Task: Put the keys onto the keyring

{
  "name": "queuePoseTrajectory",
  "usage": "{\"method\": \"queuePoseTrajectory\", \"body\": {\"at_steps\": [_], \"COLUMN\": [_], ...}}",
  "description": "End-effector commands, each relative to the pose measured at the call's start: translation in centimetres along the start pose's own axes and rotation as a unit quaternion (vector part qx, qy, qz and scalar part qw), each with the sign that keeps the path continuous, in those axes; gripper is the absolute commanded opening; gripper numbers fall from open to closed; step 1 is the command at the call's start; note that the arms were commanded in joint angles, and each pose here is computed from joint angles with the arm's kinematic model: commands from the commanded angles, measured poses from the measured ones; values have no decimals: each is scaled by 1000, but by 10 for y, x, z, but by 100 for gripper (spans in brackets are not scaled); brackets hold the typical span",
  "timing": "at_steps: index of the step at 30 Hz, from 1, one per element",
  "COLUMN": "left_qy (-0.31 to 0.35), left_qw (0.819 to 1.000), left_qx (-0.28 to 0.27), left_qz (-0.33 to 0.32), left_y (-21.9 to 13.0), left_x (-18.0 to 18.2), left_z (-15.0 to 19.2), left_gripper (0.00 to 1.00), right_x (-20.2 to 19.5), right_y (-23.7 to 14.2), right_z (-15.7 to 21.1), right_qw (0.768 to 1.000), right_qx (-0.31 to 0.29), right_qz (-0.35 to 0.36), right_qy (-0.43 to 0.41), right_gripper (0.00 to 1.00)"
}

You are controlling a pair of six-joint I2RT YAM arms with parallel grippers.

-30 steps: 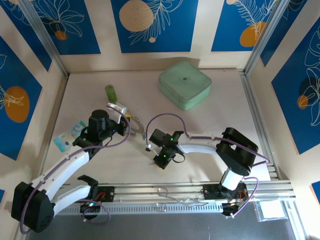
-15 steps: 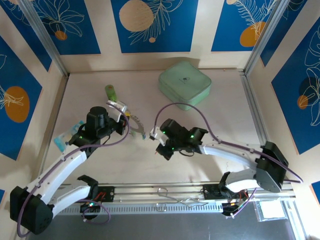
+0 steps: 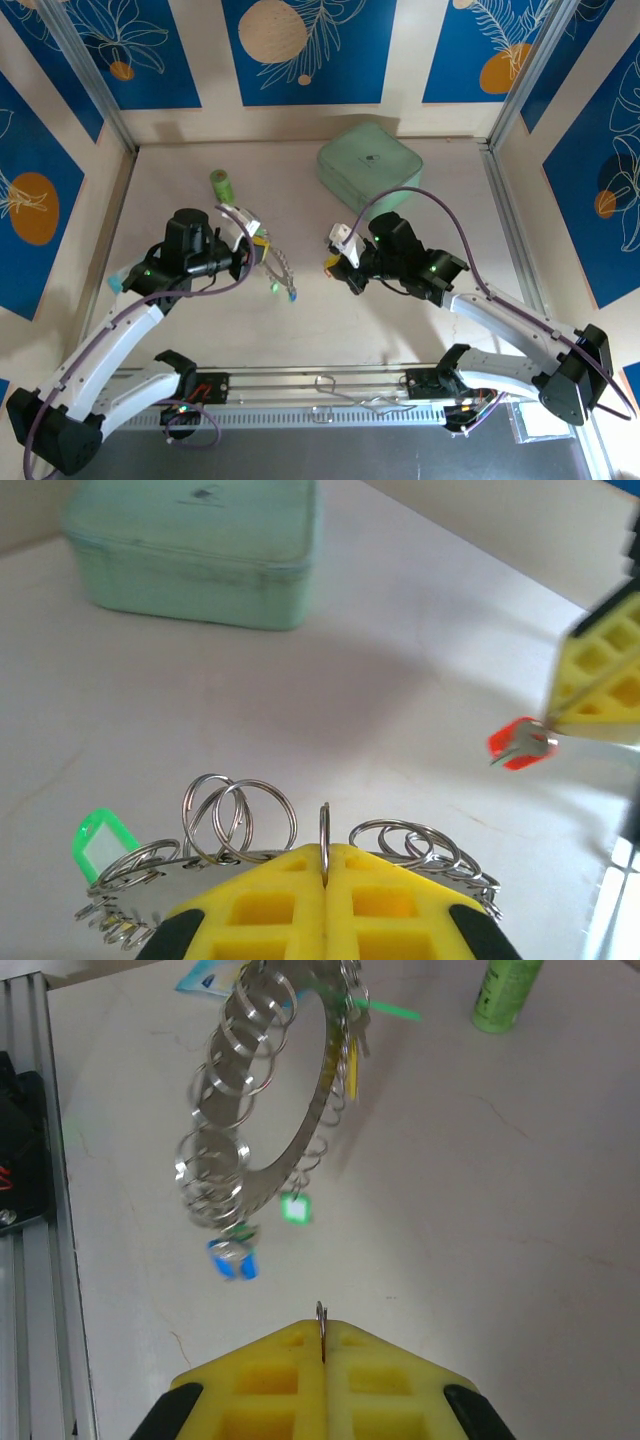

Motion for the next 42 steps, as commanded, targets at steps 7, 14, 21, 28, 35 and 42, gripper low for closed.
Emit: {"method": "queuePoseTrajectory", "body": {"at_steps": [7, 14, 21, 28, 35, 42], "left_qy": [16, -30, 2, -6, -6, -6], "left_qw": [991, 981, 981, 982, 983, 983], "left_qx": [36, 102, 105, 125, 121, 121], "left_qz": [124, 163, 162, 143, 134, 135], "left_y": [-1, 16, 21, 29, 30, 33], "left_x": [-50, -67, -75, -73, -74, -75], "left_z": [3, 11, 15, 12, 8, 7], "left_gripper": [0, 0, 0, 0, 0, 0], "right_x": [6, 11, 27, 35, 32, 31], "right_y": [-5, -1, -2, -2, 2, 5], "right_z": [-15, -26, -25, -27, -28, -30], "right_qw": [982, 953, 928, 925, 931, 934], "right_qx": [-27, -41, -52, -51, -33, -35], "right_qz": [34, 85, 68, 59, 67, 68], "right_qy": [-185, -288, -362, -371, -357, -349], "right_gripper": [0, 0, 0, 0, 0, 0]}}
Point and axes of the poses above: each hand's point on the last joint's axis, 136 mm out from that joint toward the fingers, its own y axis out along the fingers, its own x axis along the line the jaws close on, z = x × y, the point moved 4 cm from there along -y, back along the fingers, and after that the axes turned 4 degrees about -y, right-handed, at the moved point
